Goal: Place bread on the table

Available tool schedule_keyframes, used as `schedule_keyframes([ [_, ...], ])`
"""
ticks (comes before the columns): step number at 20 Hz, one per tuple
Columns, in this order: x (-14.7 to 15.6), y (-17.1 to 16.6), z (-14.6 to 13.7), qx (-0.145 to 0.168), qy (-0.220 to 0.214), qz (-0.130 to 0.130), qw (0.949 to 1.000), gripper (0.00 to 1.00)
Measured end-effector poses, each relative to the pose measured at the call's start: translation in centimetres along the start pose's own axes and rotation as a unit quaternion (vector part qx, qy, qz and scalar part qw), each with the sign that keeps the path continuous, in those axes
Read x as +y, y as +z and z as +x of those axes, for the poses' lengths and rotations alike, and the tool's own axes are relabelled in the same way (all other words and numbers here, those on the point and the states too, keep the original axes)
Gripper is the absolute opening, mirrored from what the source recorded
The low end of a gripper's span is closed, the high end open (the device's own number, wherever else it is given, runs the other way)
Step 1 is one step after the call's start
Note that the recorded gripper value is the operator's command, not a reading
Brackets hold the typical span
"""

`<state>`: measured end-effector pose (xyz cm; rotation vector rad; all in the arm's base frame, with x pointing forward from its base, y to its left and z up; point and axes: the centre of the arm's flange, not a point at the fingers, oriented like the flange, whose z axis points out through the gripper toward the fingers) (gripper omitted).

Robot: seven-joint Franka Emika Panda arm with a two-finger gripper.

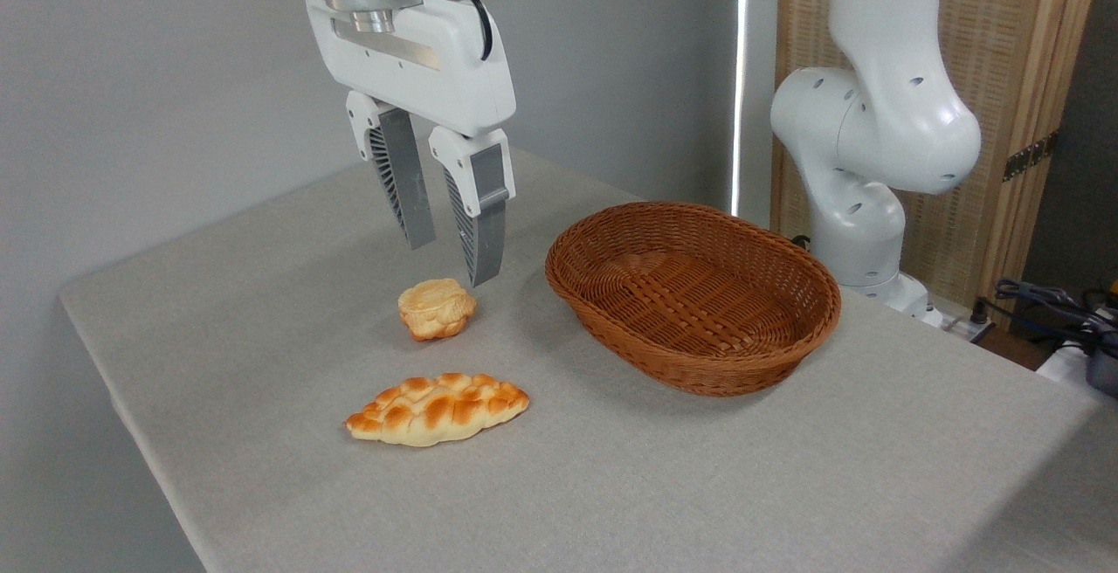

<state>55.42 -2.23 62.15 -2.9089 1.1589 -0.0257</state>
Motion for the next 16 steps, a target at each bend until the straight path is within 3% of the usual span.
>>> schedule_keyframes([
  [16, -0.13, 0.06, -0.26, -0.004, 0.001, -0.003, 1.0, 1.0],
])
